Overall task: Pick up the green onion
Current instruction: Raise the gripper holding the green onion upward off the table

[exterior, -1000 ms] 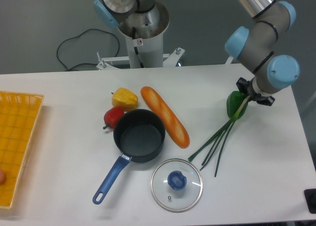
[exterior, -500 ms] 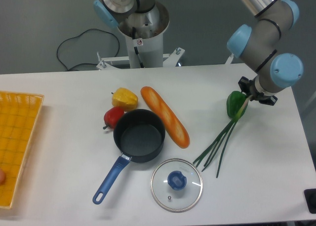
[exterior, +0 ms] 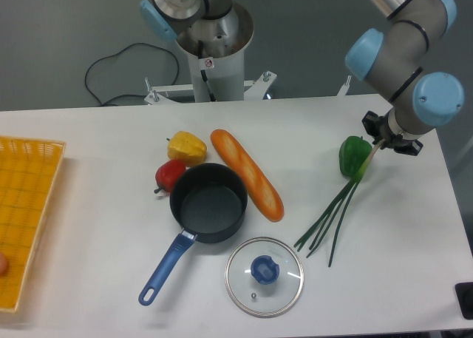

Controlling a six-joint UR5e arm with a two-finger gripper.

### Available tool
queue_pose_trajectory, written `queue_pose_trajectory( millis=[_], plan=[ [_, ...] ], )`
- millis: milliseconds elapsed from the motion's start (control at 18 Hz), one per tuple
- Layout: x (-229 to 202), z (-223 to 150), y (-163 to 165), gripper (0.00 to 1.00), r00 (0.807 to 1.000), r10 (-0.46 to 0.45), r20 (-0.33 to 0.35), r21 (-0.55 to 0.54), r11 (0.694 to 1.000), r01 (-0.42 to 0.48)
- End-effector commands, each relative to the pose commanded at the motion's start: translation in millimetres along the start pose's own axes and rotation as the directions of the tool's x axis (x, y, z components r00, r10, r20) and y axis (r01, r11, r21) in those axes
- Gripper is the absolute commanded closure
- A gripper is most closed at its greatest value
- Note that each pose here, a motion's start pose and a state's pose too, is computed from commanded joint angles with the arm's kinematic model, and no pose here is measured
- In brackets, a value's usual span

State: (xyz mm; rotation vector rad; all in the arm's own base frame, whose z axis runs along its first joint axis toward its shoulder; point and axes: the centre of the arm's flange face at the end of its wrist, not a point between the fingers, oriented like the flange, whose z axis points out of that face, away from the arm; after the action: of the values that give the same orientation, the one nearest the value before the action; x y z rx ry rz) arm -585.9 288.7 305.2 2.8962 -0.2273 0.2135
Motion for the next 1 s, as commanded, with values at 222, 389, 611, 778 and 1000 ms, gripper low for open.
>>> queue_pose_trajectory(
  millis=[222, 389, 611, 778, 1000],
  plan=[
    [9.4, -14.9, -8.8, 0.75, 1.000, 0.000, 0.018, 0.040, 0.999, -0.001],
    [24.4, -42.0, -9.0, 0.75, 0.998, 0.001, 0.057, 0.064, 0.998, -0.005],
    [47.9, -70.3, -16.6, 0.75, 0.997, 0.017, 0.075, 0.106, 0.994, -0.025],
    [59.1, -76.8, -25.2, 0.75, 0.997, 0.034, 0.067, 0.104, 0.994, -0.041],
    [61.2, -75.5, -21.8, 0.85, 0.999, 0.031, 0.045, 0.099, 0.995, -0.035]
  ],
)
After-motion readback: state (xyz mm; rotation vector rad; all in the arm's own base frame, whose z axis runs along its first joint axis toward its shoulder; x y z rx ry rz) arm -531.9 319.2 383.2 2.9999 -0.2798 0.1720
